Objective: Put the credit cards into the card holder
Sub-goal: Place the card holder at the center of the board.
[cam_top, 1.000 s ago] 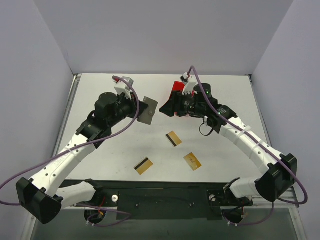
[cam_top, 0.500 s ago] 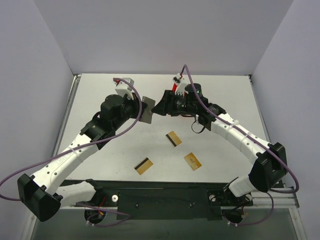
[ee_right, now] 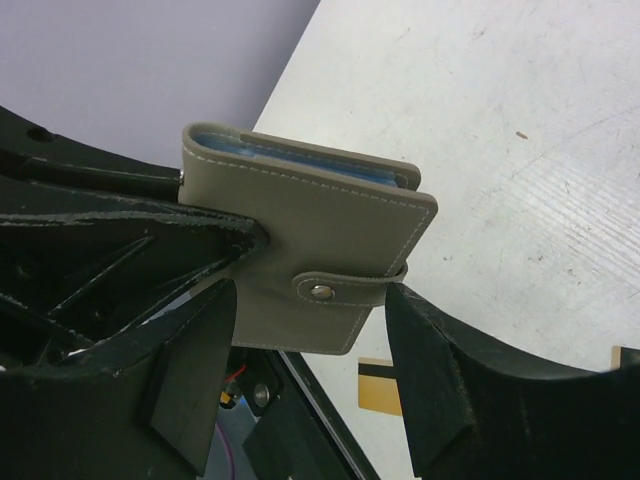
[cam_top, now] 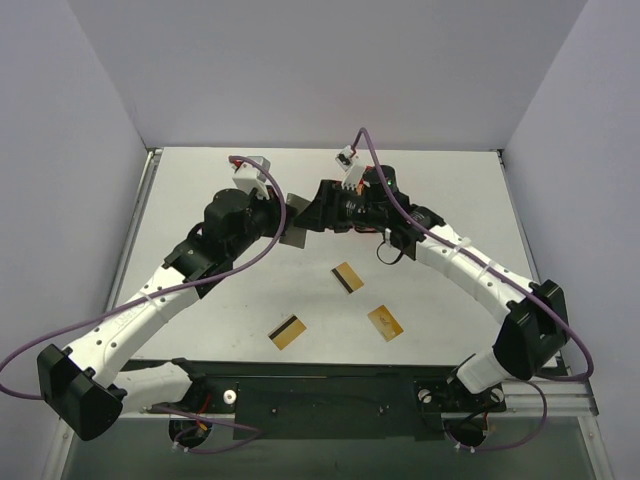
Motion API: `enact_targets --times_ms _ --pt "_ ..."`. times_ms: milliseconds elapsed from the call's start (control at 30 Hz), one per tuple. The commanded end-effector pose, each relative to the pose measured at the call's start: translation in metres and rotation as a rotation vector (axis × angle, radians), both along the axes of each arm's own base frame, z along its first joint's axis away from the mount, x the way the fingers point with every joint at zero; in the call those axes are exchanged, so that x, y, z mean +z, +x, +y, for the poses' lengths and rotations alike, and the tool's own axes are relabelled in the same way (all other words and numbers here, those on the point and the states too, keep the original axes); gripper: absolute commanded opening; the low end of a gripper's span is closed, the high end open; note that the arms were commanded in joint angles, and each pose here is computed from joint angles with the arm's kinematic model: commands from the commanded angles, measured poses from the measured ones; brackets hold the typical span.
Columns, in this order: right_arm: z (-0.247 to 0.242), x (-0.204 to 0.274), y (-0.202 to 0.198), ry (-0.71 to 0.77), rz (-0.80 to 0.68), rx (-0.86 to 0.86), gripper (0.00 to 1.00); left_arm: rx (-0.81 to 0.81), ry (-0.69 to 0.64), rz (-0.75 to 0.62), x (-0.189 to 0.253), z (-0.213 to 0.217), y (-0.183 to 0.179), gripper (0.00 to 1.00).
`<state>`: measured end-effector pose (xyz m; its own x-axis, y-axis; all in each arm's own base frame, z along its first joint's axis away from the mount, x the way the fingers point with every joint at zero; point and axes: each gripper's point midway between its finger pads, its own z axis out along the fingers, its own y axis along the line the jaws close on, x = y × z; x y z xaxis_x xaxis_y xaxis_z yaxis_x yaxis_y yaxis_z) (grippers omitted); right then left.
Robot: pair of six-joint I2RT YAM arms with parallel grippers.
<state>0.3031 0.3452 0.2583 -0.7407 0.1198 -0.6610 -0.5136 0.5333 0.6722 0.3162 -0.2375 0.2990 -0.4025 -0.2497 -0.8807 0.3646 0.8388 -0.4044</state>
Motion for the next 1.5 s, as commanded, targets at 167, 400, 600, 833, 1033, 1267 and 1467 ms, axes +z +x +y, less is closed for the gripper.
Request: enact_targets --times_ms 167,400,600,833,1033,1267,1467 --pt "0.014 0.007 0.011 0.035 -0.005 0.016 0.54 -0.093 -0.124 -0.043 0.025 -0.022 -0.008 0.0" --pt "0.01 -0.01 0.016 -0.025 0.025 -0.017 0.36 -0.087 -0.14 -0.053 0.029 -0.019 -0.009 0.0" --pt "0.004 -0.024 0.017 -0.096 0.047 -0.033 0.24 -0.049 -0.134 -0.073 0.034 -0.011 -0.007 0.0" --pt "-0.027 -0.047 0.021 -0.298 0.052 -0.111 0.18 0.006 -0.087 -0.095 0.035 0.002 -0.003 0.0" --pt "-0.066 -0.064 0.026 -0.512 0.045 -0.198 0.2 0.038 -0.055 -0.101 0.032 0.01 -0.001 0.0" --pt "-0.063 -0.022 0.02 -0.371 -0.074 -0.19 0.36 0.062 -0.041 -0.086 0.025 0.014 0.001 0.0" --pt "-0.04 0.021 0.003 -0.116 -0.182 -0.098 0.56 0.073 -0.026 -0.078 0.022 0.016 0.002 0.0"
